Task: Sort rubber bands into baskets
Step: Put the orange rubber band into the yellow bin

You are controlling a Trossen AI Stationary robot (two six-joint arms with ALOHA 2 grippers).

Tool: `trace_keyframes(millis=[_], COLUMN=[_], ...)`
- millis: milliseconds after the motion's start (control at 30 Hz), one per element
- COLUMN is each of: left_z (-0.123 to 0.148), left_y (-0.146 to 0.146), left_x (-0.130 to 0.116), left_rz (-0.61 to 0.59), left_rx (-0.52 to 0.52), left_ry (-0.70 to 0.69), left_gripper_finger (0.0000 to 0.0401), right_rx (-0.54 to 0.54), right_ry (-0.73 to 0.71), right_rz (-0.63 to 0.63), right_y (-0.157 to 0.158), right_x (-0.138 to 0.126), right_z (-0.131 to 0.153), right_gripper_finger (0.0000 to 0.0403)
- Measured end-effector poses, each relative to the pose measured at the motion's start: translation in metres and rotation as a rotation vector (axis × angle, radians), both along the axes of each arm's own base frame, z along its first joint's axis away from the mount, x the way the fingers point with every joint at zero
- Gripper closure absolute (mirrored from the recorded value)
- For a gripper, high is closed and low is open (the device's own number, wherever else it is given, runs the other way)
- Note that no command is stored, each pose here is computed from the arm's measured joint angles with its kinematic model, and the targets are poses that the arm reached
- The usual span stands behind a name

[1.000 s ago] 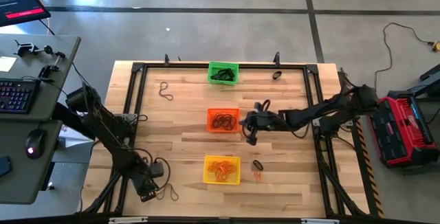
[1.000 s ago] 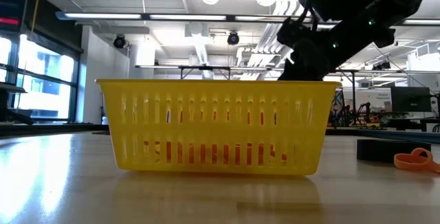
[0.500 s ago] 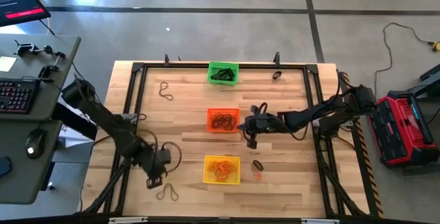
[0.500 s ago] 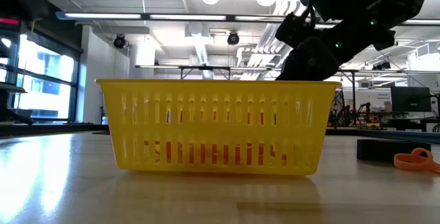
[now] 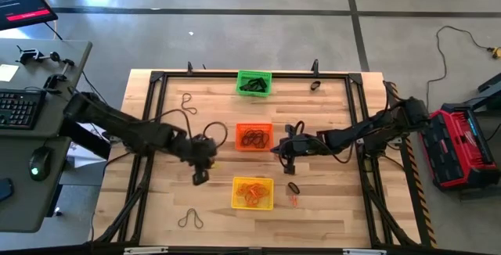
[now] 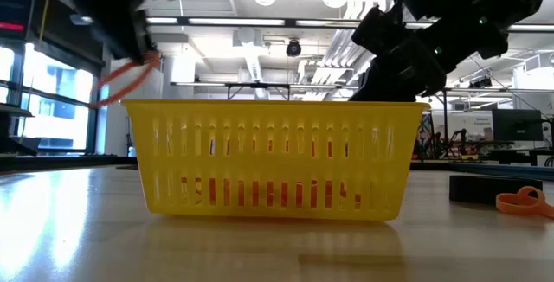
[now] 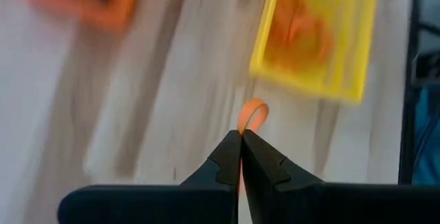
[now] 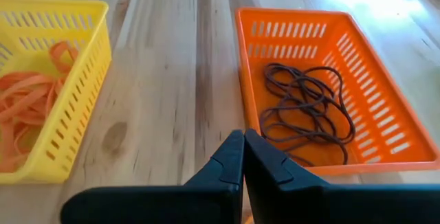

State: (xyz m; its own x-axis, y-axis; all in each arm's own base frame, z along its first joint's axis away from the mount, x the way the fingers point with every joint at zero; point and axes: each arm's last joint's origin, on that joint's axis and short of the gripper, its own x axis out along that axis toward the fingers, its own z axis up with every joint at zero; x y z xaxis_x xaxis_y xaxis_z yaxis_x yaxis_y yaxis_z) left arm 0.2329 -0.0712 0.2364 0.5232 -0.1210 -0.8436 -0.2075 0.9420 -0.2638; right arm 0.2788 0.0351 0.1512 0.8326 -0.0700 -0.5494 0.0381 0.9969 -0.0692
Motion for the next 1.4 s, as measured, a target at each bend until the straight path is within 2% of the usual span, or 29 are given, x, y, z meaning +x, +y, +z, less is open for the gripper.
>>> trace_keyframes(millis=[100,233,533,733,933,1067,1400], left_z=[0.006,0.004,-0.001,-0.015,-0.034,-0.038,-0.063], left_y=[0.007,0.013,0.006,-0.001,-0.007,-0.013,-0.021], left_x=[0.018,0.041,0.092,0.117,0.133,0.137,0.139], left_rz=[-0.041,-0.117,-0.336,-0.438,-0.511,-0.548,-0.561], left_rx=[0.027,0.033,0.108,0.110,0.039,-0.005,-0.054], left_ry=[-0.093,-0.144,-0.185,-0.176,-0.185,-0.207,-0.118], left_gripper_finger=[0.0401,0.0401,0.0401,0.0401,0.0401,0.0401,0.0398], right_rx=[-0.001,-0.010,-0.028,-0.024,-0.015,-0.004,0.014], right_ry=[0.005,0.013,0.015,0.007,0.009,0.016,0.015], right_rz=[0.000,-0.011,-0.038,-0.040,-0.048,-0.056,-0.069], right_y=[0.000,-0.001,-0.003,-0.003,-0.003,-0.003,-0.003], right_x=[-0.001,-0.004,-0.009,-0.011,-0.012,-0.012,-0.012], right_z=[0.002,0.004,0.012,0.017,0.017,0.016,0.016], right_gripper_finger=[0.0403,0.0403,0.0403,0.0403,0.0403,0.0403,0.0403])
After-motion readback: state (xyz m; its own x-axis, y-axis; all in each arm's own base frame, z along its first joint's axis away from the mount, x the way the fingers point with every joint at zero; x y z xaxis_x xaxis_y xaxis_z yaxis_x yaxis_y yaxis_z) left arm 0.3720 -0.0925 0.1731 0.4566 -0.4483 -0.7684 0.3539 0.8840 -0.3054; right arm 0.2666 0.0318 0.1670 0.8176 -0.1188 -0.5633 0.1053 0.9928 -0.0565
